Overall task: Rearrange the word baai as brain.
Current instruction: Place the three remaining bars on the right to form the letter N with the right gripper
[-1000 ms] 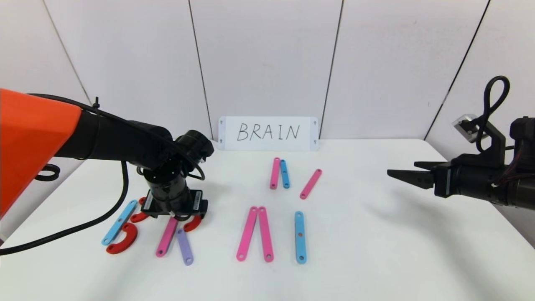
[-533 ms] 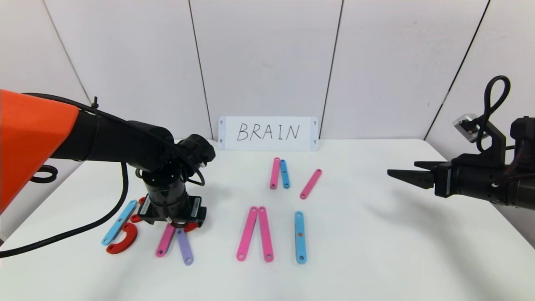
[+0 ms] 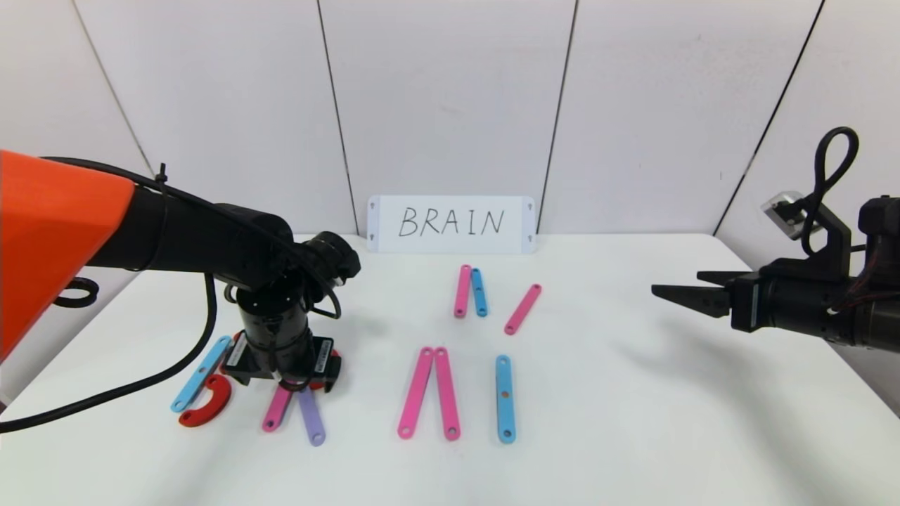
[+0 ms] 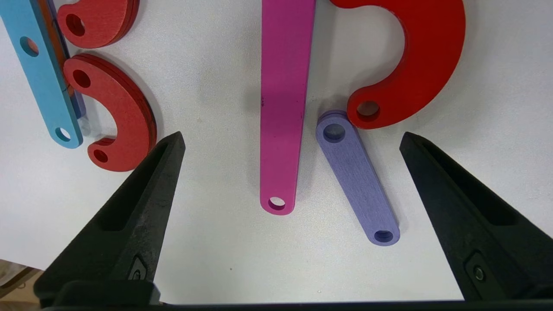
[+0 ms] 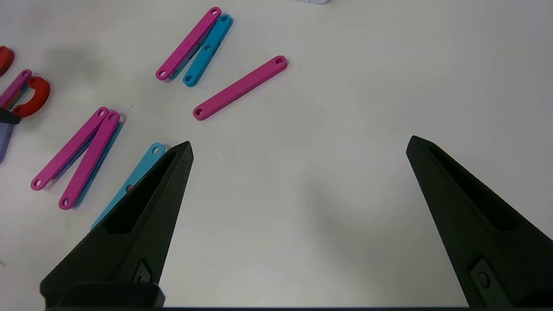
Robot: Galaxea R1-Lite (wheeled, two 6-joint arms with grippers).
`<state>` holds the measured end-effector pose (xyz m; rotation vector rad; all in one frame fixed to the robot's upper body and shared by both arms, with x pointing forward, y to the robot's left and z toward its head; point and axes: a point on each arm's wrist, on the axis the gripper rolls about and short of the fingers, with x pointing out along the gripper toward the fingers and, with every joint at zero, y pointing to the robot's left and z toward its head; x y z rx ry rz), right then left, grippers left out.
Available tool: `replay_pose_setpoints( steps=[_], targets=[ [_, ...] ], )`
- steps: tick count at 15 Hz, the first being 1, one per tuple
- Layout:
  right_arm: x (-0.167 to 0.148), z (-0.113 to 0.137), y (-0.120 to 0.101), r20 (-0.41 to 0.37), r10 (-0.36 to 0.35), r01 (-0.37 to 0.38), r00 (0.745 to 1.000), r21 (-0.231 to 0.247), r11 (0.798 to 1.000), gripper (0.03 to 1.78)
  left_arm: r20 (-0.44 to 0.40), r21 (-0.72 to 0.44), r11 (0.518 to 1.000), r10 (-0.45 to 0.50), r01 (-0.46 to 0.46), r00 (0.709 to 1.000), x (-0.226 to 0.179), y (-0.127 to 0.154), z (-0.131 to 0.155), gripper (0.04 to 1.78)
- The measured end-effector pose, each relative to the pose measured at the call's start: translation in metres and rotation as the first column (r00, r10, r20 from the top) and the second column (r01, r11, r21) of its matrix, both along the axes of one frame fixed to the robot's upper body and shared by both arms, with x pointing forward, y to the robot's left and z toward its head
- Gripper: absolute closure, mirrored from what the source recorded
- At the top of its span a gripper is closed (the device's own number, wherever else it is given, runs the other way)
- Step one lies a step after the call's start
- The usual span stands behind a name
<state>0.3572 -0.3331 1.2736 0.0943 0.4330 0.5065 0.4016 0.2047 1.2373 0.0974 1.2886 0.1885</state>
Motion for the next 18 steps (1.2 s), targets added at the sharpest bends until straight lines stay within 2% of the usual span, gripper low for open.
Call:
replay_pose_setpoints(
  steps=[18],
  targets=[
    [0.0000,0.0000,0.0000,0.000,-0.001,0.001,1.000,0.000,1.000,0.08,0.004,0.018,1.000,0.024,-0.024,1.000,0.0081,0.0074,-0.0005,0.08]
  ],
)
